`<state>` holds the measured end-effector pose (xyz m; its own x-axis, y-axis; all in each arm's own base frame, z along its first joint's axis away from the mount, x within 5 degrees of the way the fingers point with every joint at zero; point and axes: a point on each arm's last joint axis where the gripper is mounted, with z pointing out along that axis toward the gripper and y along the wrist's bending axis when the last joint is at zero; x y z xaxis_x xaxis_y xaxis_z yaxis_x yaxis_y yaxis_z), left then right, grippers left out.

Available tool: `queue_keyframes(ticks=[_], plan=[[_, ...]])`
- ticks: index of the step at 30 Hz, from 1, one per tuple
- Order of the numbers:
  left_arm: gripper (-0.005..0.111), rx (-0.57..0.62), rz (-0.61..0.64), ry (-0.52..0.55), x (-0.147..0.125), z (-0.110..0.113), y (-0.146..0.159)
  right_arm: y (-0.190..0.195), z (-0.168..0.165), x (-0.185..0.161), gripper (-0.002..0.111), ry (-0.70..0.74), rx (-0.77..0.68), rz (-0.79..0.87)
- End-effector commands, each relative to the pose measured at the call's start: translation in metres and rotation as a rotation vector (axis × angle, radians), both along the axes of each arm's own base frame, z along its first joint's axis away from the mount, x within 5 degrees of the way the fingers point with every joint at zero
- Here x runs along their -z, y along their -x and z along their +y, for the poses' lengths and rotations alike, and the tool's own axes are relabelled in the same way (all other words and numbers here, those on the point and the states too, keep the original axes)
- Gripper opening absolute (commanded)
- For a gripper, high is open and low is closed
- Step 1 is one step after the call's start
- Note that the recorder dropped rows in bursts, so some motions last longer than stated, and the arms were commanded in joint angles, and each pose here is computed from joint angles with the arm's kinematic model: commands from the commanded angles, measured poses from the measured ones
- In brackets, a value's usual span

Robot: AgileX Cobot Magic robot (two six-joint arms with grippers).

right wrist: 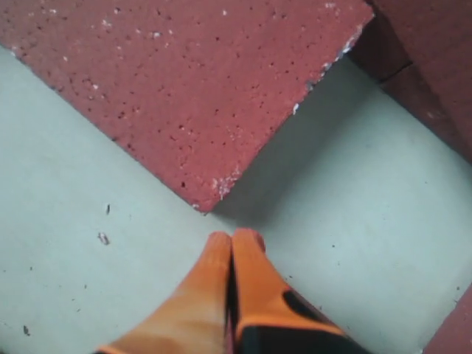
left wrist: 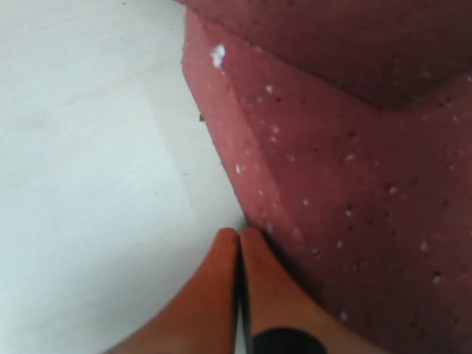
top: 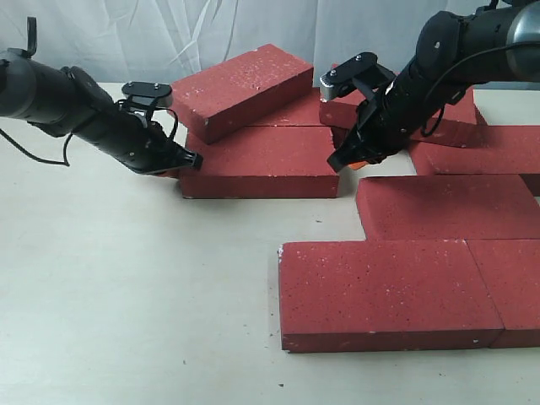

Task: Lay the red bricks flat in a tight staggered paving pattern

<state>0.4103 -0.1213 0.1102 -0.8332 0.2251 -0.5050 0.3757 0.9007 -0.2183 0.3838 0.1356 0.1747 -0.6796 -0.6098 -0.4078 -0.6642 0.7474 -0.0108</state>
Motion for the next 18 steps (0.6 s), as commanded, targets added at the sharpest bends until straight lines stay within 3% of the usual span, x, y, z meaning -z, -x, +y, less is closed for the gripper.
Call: queue_keyframes(ticks=[1, 12, 18], plan=[[0.0, 0.008, -0.018, -0.001, 0.0, -0.01, 0.001, 0.0, -0.003, -0.006, -0.001, 0.001, 0.003, -0.008], [0.0, 0.005, -0.033, -0.006, 0.0, -0.012, 0.0, 0.013, 0.005, -0.026, -0.001, -0.1, 0.021, 0.054], [0.0, 0.021, -0.031, -0.017, 0.0, -0.011, 0.001, 0.035, 0.028, -0.024, -0.001, -0.085, -0.224, 0.151]])
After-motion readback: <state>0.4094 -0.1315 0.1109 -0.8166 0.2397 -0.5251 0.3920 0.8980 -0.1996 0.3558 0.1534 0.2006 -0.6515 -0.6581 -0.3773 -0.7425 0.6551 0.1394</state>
